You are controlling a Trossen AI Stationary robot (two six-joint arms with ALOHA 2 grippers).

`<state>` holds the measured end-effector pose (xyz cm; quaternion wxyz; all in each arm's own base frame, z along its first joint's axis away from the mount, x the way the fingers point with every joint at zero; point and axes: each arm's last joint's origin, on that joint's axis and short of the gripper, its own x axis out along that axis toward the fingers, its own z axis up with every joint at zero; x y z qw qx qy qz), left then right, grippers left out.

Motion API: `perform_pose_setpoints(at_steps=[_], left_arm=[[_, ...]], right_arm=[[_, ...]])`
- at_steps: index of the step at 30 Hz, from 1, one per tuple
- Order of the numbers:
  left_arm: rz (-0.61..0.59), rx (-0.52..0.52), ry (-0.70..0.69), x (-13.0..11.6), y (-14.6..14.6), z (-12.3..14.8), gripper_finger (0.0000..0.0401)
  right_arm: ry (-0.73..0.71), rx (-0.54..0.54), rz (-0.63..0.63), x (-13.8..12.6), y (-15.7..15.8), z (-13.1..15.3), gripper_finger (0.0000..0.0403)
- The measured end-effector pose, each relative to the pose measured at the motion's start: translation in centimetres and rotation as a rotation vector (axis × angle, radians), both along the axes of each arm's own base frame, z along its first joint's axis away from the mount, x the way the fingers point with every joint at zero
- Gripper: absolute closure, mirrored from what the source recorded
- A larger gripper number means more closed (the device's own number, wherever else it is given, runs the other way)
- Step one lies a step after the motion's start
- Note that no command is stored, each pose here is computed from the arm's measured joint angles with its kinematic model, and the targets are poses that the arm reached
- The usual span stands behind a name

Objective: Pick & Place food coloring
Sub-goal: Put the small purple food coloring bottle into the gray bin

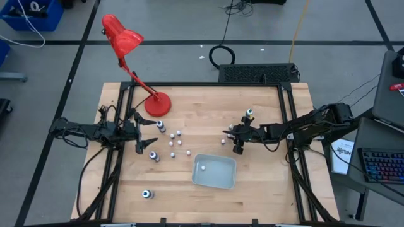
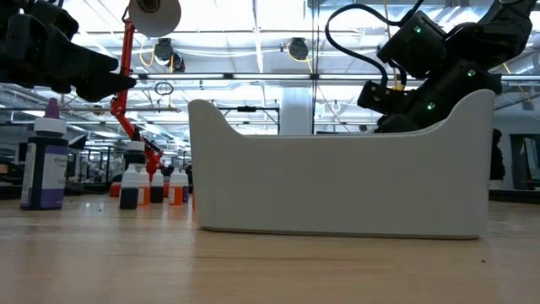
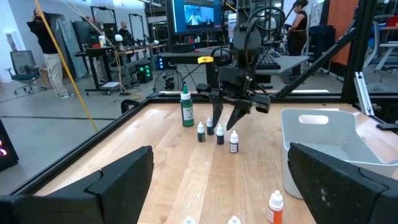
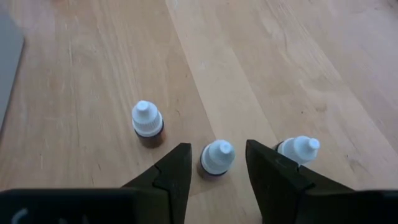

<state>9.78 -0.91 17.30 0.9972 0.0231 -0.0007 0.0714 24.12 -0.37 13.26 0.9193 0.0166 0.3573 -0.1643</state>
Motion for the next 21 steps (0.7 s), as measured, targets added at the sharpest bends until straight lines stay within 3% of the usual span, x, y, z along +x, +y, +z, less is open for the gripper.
perform_pose_setpoints(at_steps=[21], left_arm=[[0.0, 0.0, -0.001, 0.0, 0.0, 0.01, 0.0036]], right_arm=[[0.0, -0.006, 0.001, 0.41, -0.03, -0.6, 0.0259]])
